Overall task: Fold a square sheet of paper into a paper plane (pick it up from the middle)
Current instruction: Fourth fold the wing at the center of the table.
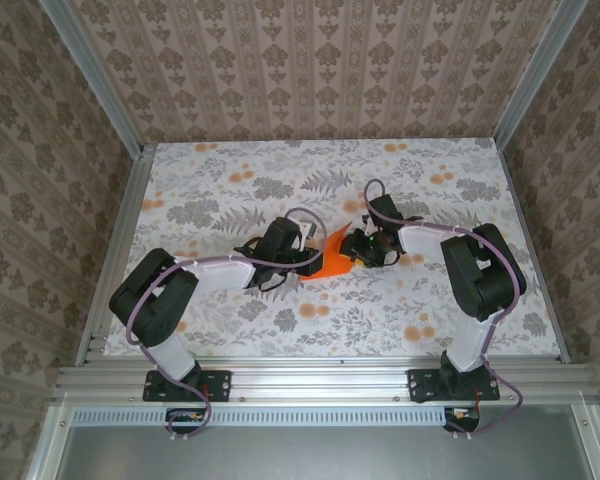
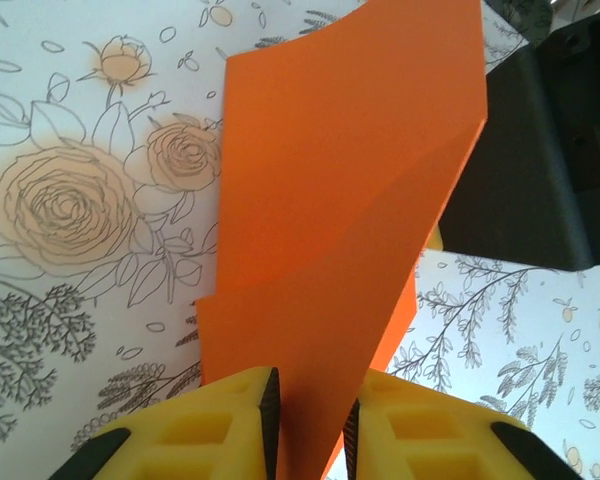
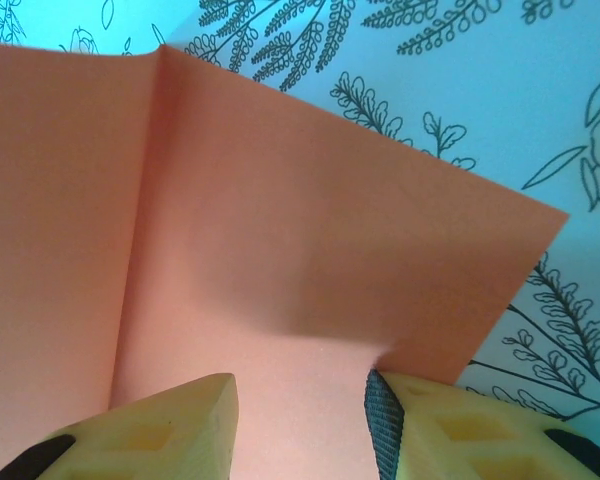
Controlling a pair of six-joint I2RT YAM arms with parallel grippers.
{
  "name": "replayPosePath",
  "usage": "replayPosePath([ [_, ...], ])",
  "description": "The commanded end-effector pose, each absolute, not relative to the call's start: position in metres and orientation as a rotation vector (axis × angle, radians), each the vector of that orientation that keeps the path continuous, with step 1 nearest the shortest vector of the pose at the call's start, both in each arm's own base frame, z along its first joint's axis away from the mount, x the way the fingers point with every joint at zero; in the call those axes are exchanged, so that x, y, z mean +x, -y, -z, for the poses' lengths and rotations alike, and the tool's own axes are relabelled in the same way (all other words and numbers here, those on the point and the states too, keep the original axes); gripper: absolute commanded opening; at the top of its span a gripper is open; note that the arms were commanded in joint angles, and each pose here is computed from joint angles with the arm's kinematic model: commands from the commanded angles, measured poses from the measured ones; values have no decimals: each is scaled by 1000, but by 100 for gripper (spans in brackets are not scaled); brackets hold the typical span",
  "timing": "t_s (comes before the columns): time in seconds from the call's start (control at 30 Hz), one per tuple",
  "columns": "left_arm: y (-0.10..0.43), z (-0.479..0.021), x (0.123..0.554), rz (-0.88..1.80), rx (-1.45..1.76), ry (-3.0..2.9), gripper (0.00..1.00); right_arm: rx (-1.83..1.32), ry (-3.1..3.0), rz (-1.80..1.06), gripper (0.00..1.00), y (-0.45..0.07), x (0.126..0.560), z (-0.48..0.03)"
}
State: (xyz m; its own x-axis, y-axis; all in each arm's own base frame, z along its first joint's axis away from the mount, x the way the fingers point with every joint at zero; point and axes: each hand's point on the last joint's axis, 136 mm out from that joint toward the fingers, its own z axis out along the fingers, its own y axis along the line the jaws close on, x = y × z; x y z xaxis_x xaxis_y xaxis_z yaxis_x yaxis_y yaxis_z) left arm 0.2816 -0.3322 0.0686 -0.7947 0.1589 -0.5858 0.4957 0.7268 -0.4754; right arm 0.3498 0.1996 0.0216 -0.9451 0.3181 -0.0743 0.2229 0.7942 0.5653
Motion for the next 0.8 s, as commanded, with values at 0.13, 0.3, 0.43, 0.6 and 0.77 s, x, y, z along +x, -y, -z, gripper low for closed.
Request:
replayPosePath([
  [0.13, 348, -91, 289, 945, 563, -2328, 32, 466, -2925, -759, 42, -190, 334, 1],
  [0.3, 349, -90, 287, 964, 588, -2326, 32, 463, -2929, -753, 42, -189, 333, 2],
  [0.43, 349, -82, 287, 964, 596, -2348, 23, 465, -2929, -754, 42, -189, 333, 2],
  [0.6, 348, -72, 289, 950, 601, -2373, 28, 458, -2927, -759, 42, -190, 334, 0],
  [0.77, 352, -63, 287, 965, 629, -2391, 30, 459, -2933, -754, 42, -189, 332, 1],
])
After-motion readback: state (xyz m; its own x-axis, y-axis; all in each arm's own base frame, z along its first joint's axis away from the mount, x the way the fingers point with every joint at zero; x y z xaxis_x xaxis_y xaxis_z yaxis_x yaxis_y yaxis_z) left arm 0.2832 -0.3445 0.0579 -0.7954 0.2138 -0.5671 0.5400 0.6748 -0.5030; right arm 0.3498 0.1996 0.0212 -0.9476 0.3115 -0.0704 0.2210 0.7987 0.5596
